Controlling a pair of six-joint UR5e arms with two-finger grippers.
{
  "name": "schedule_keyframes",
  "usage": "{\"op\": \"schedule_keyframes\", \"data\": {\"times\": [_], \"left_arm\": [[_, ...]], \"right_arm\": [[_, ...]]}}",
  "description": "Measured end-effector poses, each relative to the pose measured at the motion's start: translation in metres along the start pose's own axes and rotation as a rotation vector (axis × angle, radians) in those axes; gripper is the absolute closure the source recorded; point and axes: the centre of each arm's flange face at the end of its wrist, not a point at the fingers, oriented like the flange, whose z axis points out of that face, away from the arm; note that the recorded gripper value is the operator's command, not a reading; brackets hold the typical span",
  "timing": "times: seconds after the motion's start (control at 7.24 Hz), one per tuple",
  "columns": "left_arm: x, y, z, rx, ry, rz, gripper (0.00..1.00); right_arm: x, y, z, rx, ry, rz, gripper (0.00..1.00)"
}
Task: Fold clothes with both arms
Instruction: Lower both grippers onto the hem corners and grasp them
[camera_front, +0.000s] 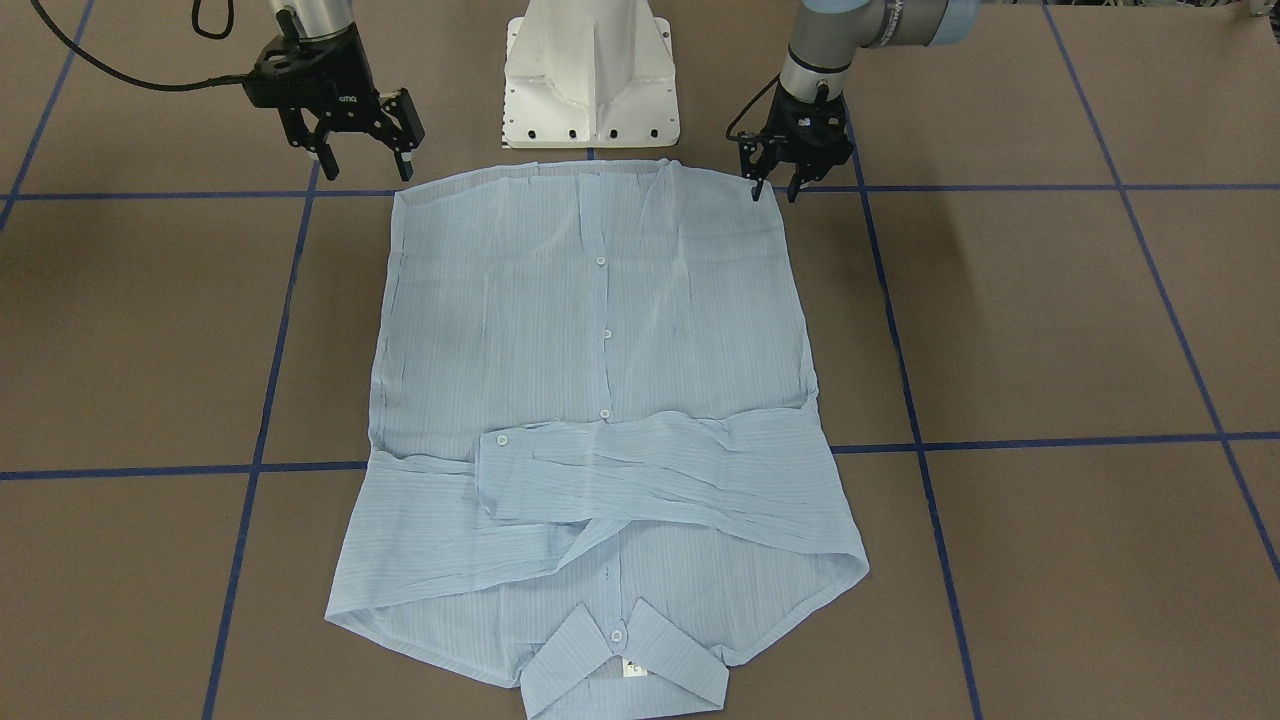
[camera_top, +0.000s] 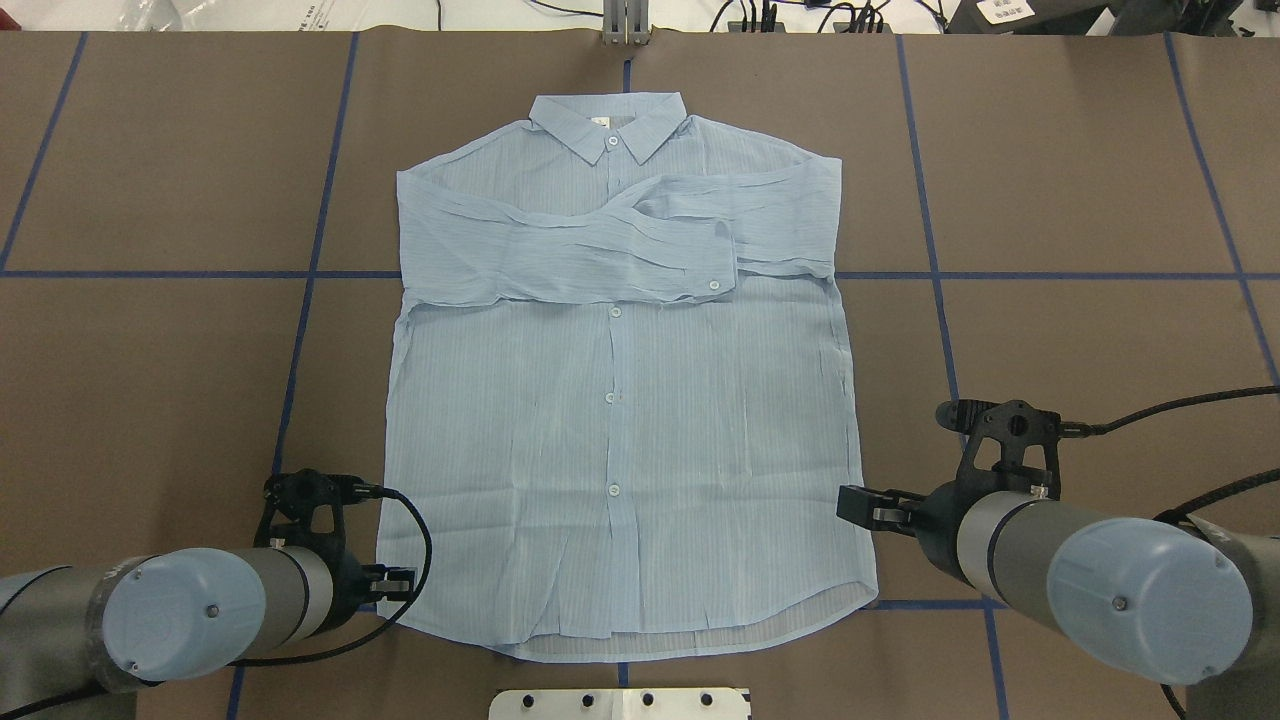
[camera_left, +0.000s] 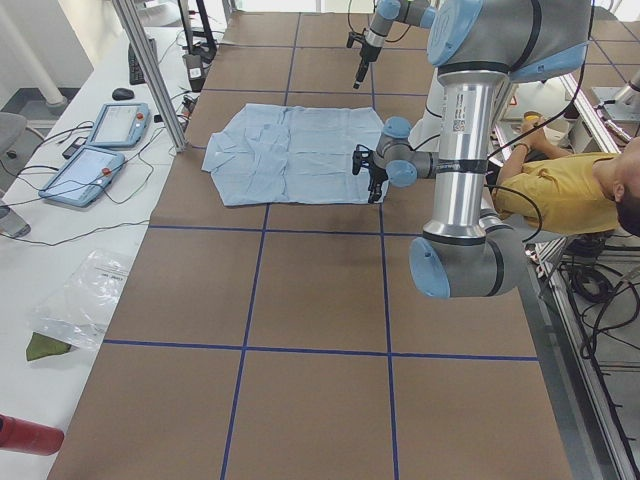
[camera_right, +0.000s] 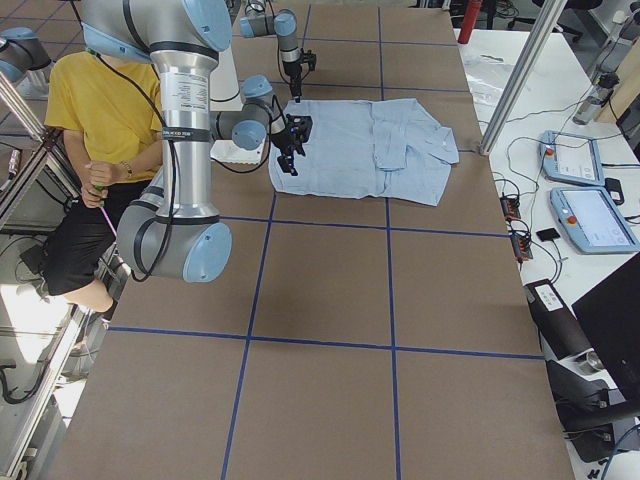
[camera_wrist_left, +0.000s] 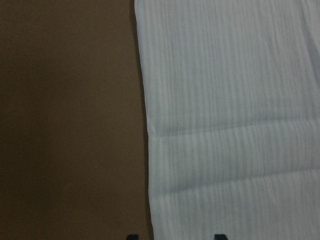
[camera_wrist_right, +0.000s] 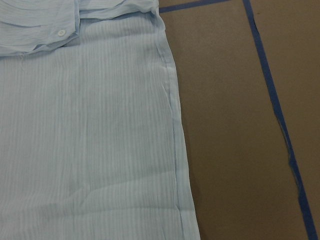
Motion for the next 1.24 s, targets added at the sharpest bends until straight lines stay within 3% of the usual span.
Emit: {"op": "schedule_keyframes", "data": {"times": [0.41, 0.69, 0.83, 0.97, 1.24], "left_arm": [[0.002, 0.011, 0.004, -0.020, -0.018, 0.013, 0.59], [0.005, 0.017, 0.005, -0.030, -0.017, 0.020, 0.75], [0.006, 0.020, 0.006, -0.034, -0.018, 0.023, 0.93], [0.007, 0.021, 0.006, -0.036, -0.019, 0.026, 1.00], [0.007, 0.022, 0.006, -0.037, -0.018, 0.027, 1.00]], "right_arm": [[0.000, 0.000, 0.000, -0.001, 0.001, 0.000, 0.00], [0.000, 0.000, 0.001, -0.001, 0.002, 0.000, 0.00], [0.001, 0.001, 0.001, -0.002, 0.003, -0.001, 0.00], [0.001, 0.001, 0.001, -0.002, 0.003, -0.001, 0.00], [0.001, 0.002, 0.003, -0.004, 0.006, -0.003, 0.00]]}}
